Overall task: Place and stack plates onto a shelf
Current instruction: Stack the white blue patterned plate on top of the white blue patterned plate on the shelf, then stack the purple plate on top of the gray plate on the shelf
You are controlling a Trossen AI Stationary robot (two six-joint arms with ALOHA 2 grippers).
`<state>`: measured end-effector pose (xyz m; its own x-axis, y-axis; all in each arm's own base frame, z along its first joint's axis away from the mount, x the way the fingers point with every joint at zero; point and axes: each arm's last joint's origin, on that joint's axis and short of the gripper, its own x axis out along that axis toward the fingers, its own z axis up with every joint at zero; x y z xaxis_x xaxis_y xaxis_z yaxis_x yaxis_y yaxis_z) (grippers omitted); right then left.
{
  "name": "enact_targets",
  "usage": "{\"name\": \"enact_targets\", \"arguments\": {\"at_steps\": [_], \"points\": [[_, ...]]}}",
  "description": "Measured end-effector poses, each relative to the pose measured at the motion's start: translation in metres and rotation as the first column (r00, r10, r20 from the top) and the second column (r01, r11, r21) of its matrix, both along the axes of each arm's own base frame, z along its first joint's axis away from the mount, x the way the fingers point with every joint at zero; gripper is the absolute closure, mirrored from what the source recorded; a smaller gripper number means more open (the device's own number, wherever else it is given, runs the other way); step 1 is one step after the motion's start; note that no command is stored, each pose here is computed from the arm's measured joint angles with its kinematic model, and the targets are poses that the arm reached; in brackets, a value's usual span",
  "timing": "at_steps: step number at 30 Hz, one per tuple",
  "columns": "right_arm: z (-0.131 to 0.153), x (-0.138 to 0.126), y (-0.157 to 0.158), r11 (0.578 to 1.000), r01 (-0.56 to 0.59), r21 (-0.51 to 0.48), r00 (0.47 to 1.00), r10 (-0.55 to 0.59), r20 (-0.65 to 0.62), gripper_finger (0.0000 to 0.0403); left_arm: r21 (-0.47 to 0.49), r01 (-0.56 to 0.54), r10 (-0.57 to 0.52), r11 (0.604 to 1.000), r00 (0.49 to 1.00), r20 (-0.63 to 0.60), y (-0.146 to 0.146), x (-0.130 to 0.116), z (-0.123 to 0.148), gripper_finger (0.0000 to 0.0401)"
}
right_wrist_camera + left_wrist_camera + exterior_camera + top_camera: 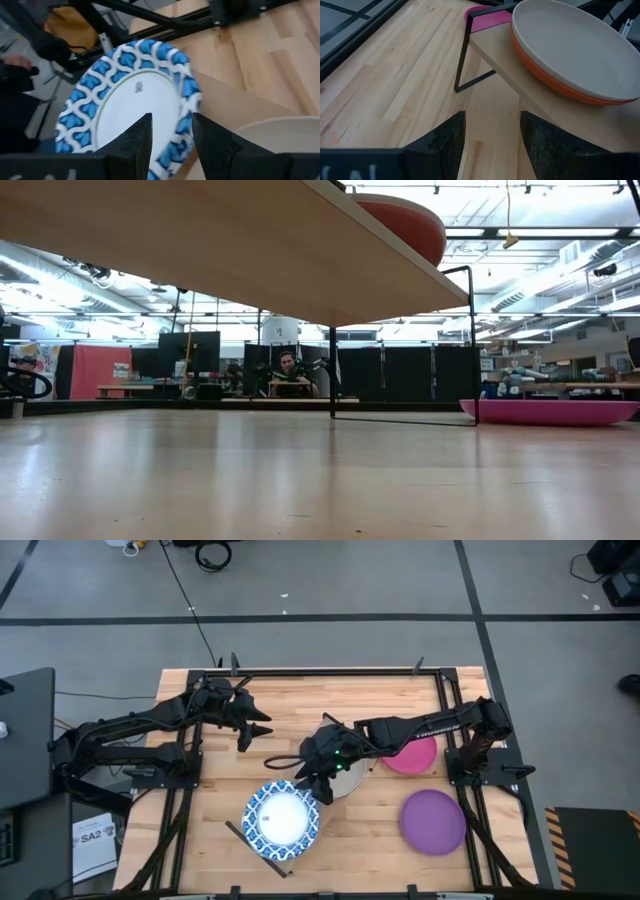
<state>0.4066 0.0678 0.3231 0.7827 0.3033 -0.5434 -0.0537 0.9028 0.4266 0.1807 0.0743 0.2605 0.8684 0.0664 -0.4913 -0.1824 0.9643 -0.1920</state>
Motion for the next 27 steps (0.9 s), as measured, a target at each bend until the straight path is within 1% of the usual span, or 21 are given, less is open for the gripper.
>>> {"name": "enact_targets", "arguments": {"at_steps": [4,6,19,27], "points": [[0.001,0.0,0.005,0.998,-0.055,-0.022,0.998,0.056,0.026,0.0258,0.0,0.0,0.0,1.0,1.0,0.0,0.0,0.0,0.0,0.0205],[0.001,0.0,0.006,0.998,-0.062,-0.031,0.998,0.063,0.029,0.0258,0.0,0.0,0.0,1.0,1.0,0.0,0.0,0.0,0.0,0.0205],[0.009,-0.004,-0.002,0.999,-0.047,-0.022,0.998,0.048,0.038,0.0258,0.0,0.001,-0.001,1.0,1.0,0.0,0.0,0.0,0.0,0.0205],[0.02,-0.013,-0.006,0.999,-0.038,-0.02,0.998,0.039,0.042,0.0258,-0.002,0.001,-0.001,1.0,1.0,-0.003,0.0,0.0,0.0,0.0205]]}}
